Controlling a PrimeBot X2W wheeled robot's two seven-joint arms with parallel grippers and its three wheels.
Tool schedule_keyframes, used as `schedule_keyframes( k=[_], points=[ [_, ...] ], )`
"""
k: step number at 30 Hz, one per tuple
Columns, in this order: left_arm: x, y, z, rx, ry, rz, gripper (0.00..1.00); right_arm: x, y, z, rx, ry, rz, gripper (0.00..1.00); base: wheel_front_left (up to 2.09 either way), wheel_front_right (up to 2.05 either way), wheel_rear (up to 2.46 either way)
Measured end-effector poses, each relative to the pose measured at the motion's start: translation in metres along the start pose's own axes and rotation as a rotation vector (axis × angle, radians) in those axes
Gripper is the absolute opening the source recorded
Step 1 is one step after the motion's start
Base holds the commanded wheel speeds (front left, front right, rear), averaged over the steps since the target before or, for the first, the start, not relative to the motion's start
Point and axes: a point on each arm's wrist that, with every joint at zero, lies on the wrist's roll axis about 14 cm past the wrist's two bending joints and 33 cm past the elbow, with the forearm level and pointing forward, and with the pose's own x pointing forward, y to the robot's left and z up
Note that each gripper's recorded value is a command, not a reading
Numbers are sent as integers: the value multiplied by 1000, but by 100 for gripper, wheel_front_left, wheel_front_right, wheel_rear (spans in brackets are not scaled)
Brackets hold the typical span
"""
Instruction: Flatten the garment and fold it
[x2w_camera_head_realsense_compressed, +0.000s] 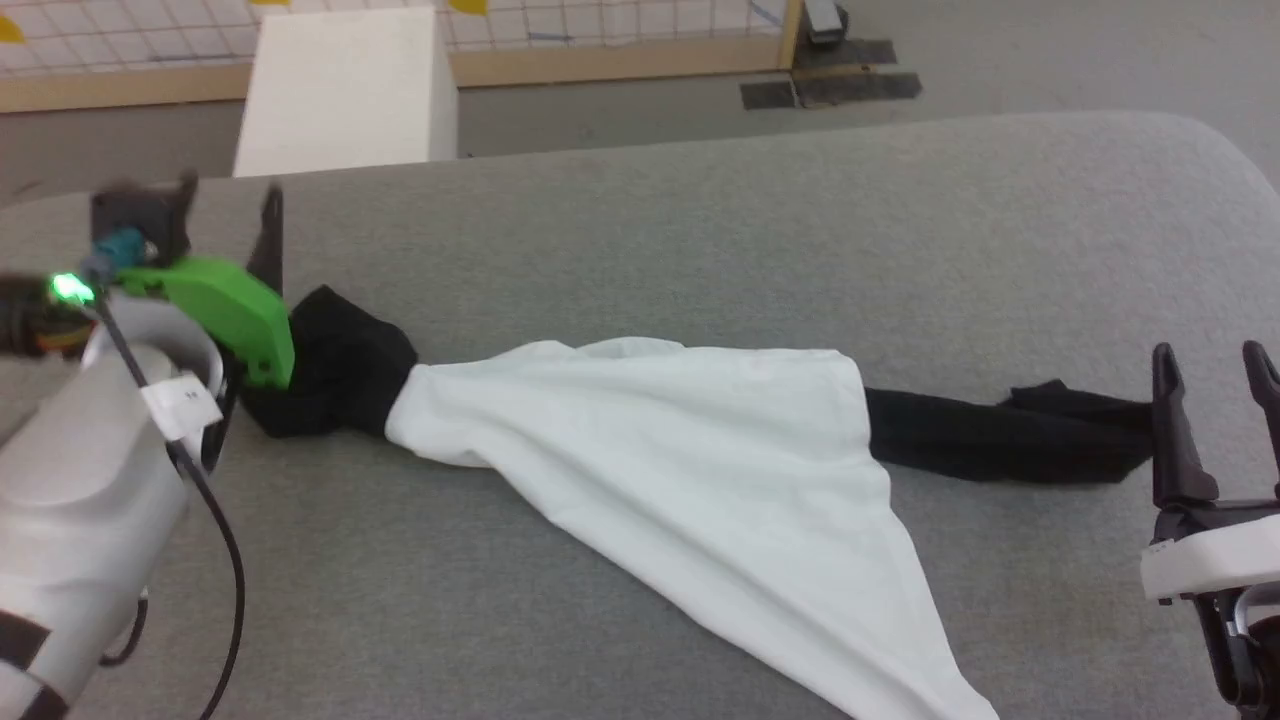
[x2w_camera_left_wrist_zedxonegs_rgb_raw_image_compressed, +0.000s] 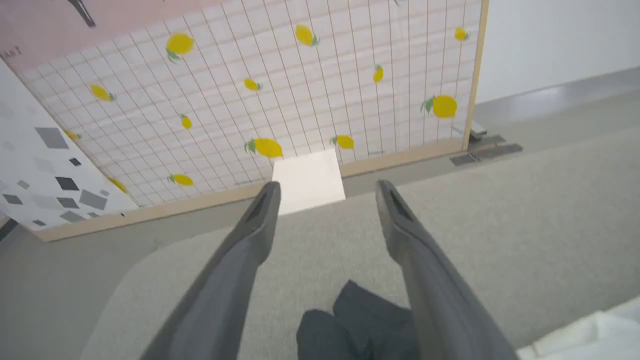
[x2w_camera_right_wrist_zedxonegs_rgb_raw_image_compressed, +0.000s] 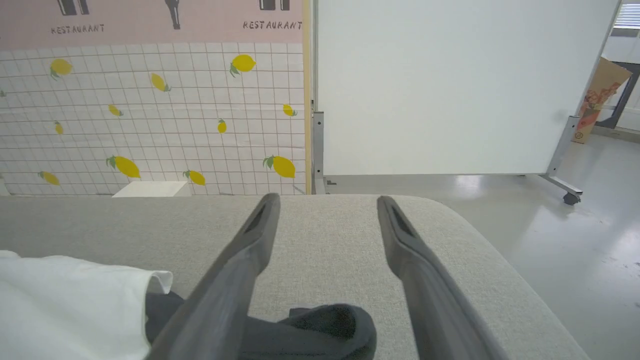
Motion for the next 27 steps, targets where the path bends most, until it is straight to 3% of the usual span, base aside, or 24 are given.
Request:
schedule_keyframes(
  k=[4, 9, 12, 16, 20, 27],
  points=[
    [-31, 21, 68, 0, -251, 138, 100, 8, 22, 17, -3, -39, 73, 100, 0, 0, 0],
    [-95, 33, 51, 27, -288, 295, 100, 10, 63, 25, -9, 2, 240, 100, 0, 0, 0],
    [-123, 33, 49, 17, -315, 346, 100, 5, 96, 17, -68, 112, 407, 100, 0, 0, 0],
    [-149, 22, 33, 2, -298, 369, 100, -9, 117, -14, -161, 376, 572, 100, 0, 0, 0],
    [-160, 13, 11, -20, -247, 371, 100, -21, 119, -51, -214, 659, 642, 100, 0, 0, 0],
    [-153, 3, -9, -56, -199, 356, 100, -21, 130, -107, -167, 915, 660, 100, 0, 0, 0]
  ],
)
